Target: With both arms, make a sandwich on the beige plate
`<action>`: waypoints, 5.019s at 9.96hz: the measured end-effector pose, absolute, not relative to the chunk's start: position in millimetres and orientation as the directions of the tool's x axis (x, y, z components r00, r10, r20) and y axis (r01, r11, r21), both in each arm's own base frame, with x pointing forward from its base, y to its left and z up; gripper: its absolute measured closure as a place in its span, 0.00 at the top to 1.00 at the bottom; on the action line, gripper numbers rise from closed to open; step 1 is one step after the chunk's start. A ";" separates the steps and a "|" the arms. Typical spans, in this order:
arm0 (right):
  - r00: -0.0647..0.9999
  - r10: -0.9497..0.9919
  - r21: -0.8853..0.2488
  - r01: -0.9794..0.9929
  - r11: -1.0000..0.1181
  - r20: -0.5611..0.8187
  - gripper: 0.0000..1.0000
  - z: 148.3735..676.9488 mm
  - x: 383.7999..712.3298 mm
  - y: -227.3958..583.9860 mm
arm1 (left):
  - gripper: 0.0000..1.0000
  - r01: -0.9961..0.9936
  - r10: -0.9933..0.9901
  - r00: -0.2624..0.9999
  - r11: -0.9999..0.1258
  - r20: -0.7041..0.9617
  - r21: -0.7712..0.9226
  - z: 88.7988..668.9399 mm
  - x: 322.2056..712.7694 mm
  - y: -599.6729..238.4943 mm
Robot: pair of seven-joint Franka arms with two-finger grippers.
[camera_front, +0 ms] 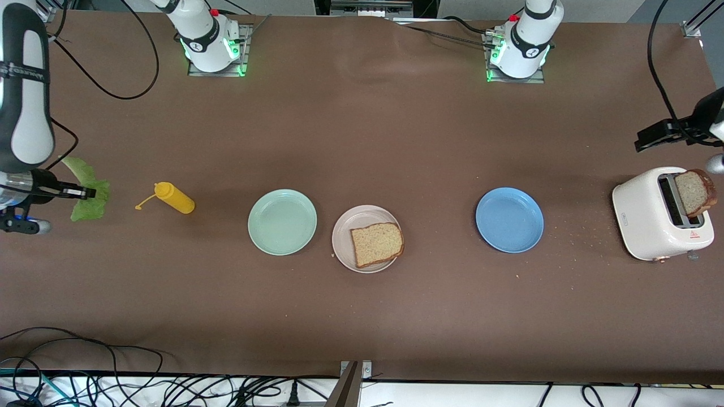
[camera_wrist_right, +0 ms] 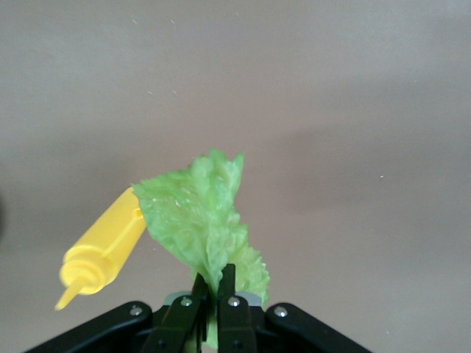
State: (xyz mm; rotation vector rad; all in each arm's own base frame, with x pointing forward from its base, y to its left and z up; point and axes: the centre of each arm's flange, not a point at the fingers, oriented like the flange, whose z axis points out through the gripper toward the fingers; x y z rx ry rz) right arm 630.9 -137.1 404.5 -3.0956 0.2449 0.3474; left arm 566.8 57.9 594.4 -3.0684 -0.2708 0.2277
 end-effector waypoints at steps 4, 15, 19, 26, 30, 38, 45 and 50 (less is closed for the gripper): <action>0.992 -0.032 -0.083 -0.043 -0.996 -0.121 0.07 455.8 665.9 -50.4 | 1.00 0.179 0.182 0.972 -0.983 -0.146 -0.035 593.4 565.5 70.7; 0.891 -0.453 -0.278 -0.426 -0.861 0.035 0.07 371.3 693.6 291.0 | 1.00 0.041 0.038 0.993 -0.999 -0.109 0.026 625.4 552.8 -9.4; 0.702 -0.710 -0.280 -0.695 -0.662 -0.061 0.07 348.4 690.0 312.2 | 1.00 0.047 0.044 0.991 -0.999 -0.126 0.025 623.2 551.5 -6.3; 0.126 -0.912 -0.278 -0.961 -0.014 -0.390 0.07 323.4 690.4 386.0 | 1.00 0.065 0.061 0.986 -0.998 -0.157 0.023 609.4 559.2 3.5; 0.038 -0.862 -0.269 -0.956 0.116 -0.506 0.07 278.7 674.1 427.9 | 1.00 0.102 0.094 0.962 -0.995 -0.257 0.016 644.9 528.0 24.7; 0.002 -0.864 -0.191 -0.976 0.108 -0.503 0.07 226.0 643.8 465.3 | 1.00 0.160 0.151 0.951 -0.987 -0.271 0.011 599.7 567.5 57.9; 0.011 -0.863 -0.185 -0.978 0.096 -0.505 0.33 223.8 633.5 479.6 | 1.00 0.143 0.135 0.964 -0.990 -0.228 0.016 609.5 573.6 49.2; 0.010 -0.880 -0.143 -0.988 0.066 -0.475 0.90 239.2 643.5 469.2 | 1.00 0.114 0.107 0.970 -0.993 -0.216 0.017 604.7 580.7 32.5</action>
